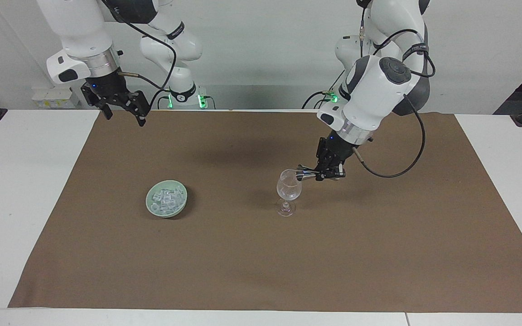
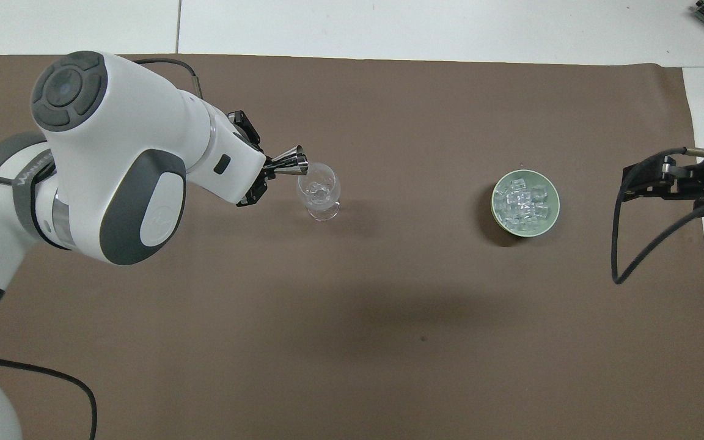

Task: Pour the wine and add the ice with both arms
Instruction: 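Tilt the metal cup over the wine glass with the left gripper, then carry the metal cup back away from the glass with the left gripper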

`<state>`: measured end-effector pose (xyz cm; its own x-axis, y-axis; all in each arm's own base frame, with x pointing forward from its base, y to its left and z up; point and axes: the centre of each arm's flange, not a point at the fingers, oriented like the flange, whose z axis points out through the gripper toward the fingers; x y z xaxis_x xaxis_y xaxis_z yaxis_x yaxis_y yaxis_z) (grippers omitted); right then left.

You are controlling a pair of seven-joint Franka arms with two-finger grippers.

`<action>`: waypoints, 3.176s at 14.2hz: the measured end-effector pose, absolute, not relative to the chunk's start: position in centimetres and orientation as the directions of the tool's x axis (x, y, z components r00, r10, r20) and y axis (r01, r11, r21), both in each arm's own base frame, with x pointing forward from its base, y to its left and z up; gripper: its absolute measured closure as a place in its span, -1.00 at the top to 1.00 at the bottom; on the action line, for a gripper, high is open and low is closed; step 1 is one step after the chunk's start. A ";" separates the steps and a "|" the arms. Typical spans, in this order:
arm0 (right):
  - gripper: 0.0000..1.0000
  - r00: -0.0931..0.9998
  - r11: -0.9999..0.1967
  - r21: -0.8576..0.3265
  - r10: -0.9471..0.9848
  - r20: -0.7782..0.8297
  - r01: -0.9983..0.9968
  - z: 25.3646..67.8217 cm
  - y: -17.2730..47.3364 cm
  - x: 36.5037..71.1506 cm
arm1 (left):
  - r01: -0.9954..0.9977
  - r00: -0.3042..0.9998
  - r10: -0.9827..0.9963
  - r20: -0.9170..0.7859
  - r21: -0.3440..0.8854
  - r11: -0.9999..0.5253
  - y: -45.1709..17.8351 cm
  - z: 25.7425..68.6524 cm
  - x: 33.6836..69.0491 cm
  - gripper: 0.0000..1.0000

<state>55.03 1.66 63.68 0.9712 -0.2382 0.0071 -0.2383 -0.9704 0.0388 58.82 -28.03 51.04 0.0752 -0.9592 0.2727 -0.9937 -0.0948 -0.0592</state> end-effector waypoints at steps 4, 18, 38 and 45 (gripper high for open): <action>1.00 0.971 -0.970 0.039 -0.238 0.007 -0.238 63.7 1.7 55.0 | -0.995 0.057 -0.975 0.216 -0.070 -0.074 -29.2 51.2 58.1 -0.58; 1.00 0.971 -0.970 0.039 -0.238 0.007 -0.238 63.7 1.7 55.0 | -0.991 0.050 -0.998 -0.026 -0.129 -0.046 -33.6 52.4 55.0 -0.58; 1.00 0.971 -0.970 0.032 -0.238 0.030 -0.239 63.6 1.6 55.5 | -0.971 0.220 -0.832 0.509 0.198 -0.136 -15.7 51.0 64.2 -0.58; 1.00 0.971 -0.972 0.022 -0.231 0.061 -0.233 56.7 1.7 57.7 | -0.989 0.125 -0.522 0.844 0.146 -0.001 6.7 41.6 66.1 -0.58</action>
